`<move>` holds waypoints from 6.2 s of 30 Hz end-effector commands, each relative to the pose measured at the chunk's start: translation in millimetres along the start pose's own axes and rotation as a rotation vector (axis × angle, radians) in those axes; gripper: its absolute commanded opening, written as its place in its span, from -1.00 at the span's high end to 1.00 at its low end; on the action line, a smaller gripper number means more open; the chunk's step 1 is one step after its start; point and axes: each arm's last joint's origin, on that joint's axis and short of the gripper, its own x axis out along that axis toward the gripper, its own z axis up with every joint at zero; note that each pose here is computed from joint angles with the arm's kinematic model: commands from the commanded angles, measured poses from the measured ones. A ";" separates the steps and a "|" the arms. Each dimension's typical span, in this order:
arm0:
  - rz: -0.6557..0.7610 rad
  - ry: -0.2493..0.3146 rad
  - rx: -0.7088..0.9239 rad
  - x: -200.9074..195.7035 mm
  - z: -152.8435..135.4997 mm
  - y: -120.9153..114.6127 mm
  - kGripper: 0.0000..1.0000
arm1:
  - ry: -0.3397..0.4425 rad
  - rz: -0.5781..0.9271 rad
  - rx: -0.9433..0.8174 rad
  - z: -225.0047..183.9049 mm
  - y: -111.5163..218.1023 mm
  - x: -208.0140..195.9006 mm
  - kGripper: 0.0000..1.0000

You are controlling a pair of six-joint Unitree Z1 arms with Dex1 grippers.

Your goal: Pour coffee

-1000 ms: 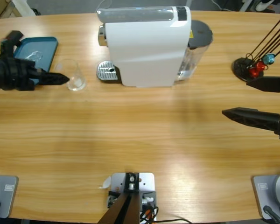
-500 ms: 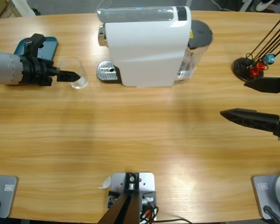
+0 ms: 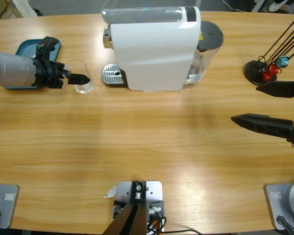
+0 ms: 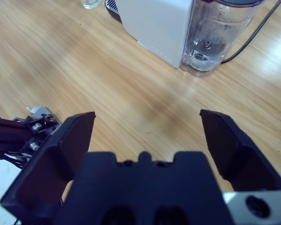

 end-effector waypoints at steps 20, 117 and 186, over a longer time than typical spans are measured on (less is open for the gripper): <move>0.006 -0.110 0.090 -27.8 -16.6 -7.4 -0.97 | 0.071 0.001 0.005 -6.7 -2.9 17.4 -1.00; -0.141 -0.273 0.221 29.4 31.2 -36.3 -0.29 | 0.093 0.013 0.004 -6.3 -2.6 25.1 -0.98; -0.219 -0.161 0.193 -247.9 -59.9 -30.2 -0.72 | 0.123 -0.023 0.003 -3.7 -4.5 35.5 -1.00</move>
